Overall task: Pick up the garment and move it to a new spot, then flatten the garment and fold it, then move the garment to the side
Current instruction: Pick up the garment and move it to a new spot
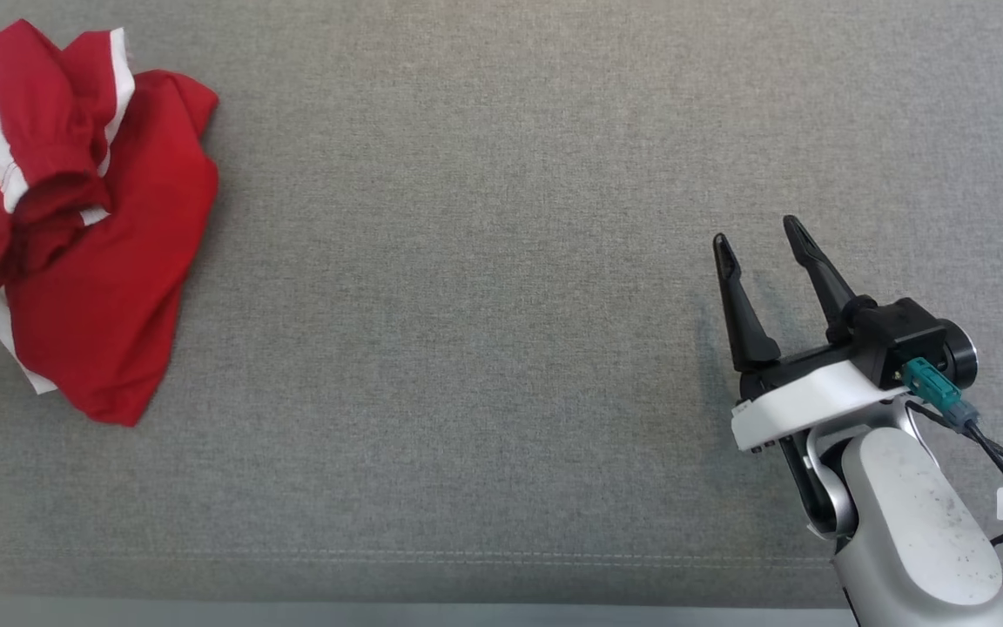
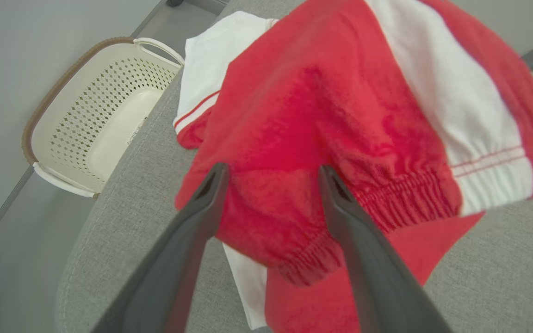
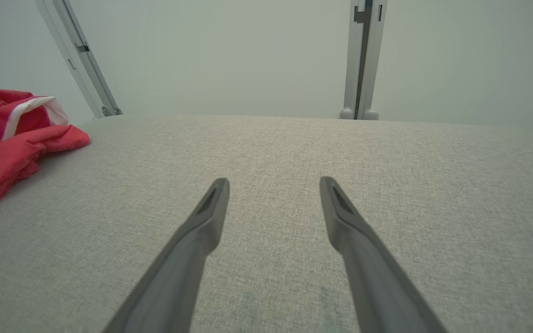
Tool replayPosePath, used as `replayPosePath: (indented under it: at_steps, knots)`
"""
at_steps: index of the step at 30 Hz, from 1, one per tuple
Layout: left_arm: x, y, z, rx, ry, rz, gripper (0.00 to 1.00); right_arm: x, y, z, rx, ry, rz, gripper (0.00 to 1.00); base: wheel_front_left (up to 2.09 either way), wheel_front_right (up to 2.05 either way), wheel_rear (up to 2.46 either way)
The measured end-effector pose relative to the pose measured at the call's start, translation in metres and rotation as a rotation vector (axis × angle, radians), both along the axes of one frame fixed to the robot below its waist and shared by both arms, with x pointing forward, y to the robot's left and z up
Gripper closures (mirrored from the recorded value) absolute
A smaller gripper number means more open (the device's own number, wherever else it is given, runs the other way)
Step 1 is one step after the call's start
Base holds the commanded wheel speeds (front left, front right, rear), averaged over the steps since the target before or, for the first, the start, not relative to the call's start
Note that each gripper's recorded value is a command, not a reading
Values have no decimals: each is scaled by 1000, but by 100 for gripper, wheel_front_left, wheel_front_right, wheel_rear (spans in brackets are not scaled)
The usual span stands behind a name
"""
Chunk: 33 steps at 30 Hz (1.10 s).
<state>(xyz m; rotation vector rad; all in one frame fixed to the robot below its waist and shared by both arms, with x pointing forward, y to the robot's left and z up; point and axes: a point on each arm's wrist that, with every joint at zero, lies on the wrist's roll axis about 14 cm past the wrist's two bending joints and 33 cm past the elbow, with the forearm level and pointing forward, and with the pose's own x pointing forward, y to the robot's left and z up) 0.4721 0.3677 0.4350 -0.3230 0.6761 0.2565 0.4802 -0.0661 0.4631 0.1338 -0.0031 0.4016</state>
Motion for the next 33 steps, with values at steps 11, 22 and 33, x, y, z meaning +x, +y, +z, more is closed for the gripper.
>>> replayPosePath:
  at_steps: [11, 22, 33]
  knots:
    - [13, -9, -16, -5, -20, -15, 100, 5, -12, -16, -16, 31, -31, 0, 0, 0, 0]
    - [37, -10, 93, 189, -415, -91, 100, -2, -4, 9, 5, -14, -21, 0, 0, 0, 0]
    - [26, -92, 145, 205, -688, -251, 100, -14, -20, 31, 19, -53, -76, 0, 0, 0, 0]
